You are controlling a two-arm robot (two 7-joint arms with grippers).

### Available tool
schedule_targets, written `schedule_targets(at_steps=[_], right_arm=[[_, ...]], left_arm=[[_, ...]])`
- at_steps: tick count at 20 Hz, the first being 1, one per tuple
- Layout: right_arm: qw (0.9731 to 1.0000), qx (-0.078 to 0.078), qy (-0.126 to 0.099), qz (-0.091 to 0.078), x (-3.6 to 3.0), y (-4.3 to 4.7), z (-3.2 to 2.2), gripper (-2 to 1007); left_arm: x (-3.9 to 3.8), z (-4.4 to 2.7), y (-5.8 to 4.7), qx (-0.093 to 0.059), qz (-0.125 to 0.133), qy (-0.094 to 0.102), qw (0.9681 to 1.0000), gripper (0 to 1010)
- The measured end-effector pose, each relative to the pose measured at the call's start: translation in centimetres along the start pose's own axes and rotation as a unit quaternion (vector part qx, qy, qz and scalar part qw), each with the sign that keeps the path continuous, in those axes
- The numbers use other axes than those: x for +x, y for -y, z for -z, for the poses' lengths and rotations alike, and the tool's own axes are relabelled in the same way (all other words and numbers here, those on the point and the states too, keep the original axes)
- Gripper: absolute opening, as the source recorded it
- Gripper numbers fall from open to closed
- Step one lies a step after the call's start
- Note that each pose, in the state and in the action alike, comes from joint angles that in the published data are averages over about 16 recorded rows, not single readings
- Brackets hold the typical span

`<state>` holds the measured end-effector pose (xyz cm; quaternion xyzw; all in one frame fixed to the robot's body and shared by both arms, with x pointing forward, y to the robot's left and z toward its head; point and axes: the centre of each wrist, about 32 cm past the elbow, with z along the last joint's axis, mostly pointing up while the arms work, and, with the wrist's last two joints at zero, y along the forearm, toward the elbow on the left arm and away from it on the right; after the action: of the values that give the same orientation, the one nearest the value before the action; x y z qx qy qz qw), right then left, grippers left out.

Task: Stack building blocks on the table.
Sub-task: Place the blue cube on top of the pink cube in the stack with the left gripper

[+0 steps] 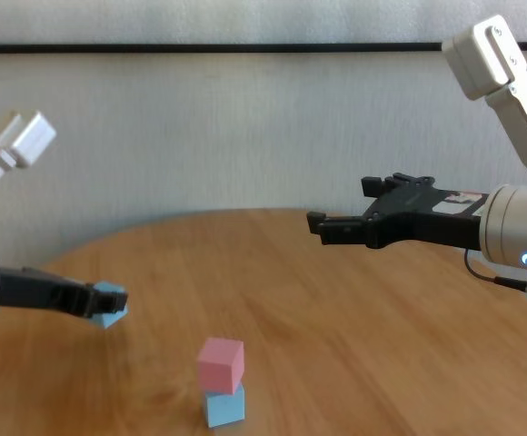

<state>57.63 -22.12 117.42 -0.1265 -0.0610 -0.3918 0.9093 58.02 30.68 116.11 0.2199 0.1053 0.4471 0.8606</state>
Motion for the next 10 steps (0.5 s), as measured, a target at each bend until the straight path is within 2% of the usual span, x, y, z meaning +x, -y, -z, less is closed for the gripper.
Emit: schedule_targets(at_steps=[5, 10], right_arm=[[1.0, 0.0, 0.0, 0.0, 0.0, 0.0, 0.0, 1001], [1.0, 0.0, 0.0, 0.0, 0.0, 0.0, 0.0, 1001]], left_arm=[[0.17, -0.61, -1.4, -0.018, 0.047, 0.025, 0.9984, 396], [0.2, -1.41, -2.9, -0.031, 0.099, 0.058, 0.993, 396]])
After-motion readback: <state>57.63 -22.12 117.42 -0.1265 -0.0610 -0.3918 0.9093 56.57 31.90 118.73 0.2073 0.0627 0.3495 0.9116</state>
